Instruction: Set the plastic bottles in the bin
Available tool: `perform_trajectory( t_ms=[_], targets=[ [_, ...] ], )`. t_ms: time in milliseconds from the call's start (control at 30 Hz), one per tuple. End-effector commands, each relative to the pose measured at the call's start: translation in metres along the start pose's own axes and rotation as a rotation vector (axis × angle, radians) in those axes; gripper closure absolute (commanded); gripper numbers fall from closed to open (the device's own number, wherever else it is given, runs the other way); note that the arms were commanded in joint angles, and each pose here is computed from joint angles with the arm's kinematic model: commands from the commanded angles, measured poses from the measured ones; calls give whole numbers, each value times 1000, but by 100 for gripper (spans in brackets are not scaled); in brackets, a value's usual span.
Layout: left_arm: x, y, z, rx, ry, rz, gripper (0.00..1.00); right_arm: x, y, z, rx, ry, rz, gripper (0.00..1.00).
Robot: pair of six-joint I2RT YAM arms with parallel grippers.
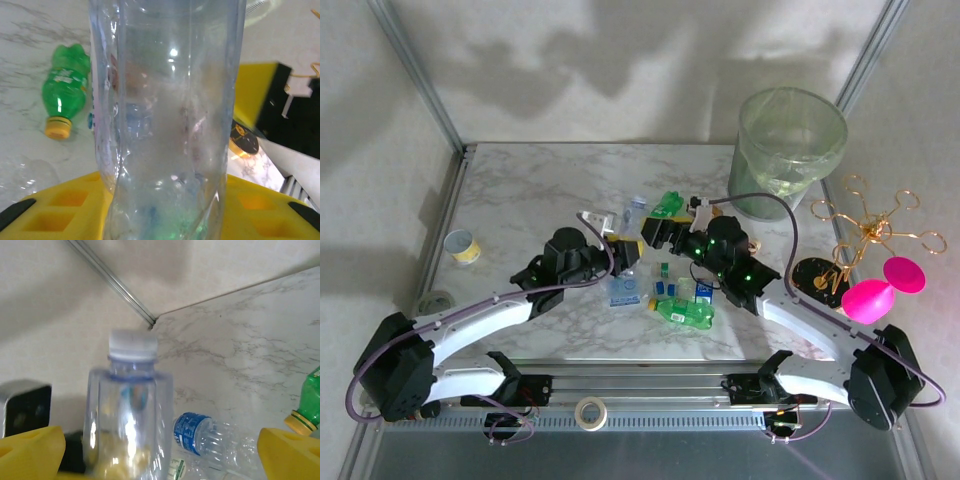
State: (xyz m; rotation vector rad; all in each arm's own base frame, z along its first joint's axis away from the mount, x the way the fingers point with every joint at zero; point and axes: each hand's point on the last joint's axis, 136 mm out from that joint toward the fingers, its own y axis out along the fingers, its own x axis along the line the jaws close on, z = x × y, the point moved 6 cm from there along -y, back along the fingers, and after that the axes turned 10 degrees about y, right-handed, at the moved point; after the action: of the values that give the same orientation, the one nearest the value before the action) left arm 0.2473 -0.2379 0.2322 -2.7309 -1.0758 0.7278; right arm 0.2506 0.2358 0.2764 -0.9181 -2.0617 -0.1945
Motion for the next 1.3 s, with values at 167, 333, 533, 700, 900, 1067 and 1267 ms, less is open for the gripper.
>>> perform_trajectory(
  t_ms=[167,333,533,700,900,1067,1267],
  targets=[
    [-28,1,0,-75,97,27,57,10,14,0,39,31,-66,10],
    [-30,-2,2,-89,109,30,56,3,18,9,61,64,-75,27],
    [-33,-5,6,-82,116,39,55,2,21,11,70,73,-92,39],
    [-38,-8,10,-81,128,52,54,-2,27,16,89,82,-82,35],
    [-40,-12,9,-93,140,47,53,-7,31,18,92,89,-60,37],
    [-36,-15,6,-114,138,13,36,-7,31,12,72,86,-42,53],
    [-25,-26,-2,-188,102,-75,0,-13,23,-10,20,64,28,54]
  ],
)
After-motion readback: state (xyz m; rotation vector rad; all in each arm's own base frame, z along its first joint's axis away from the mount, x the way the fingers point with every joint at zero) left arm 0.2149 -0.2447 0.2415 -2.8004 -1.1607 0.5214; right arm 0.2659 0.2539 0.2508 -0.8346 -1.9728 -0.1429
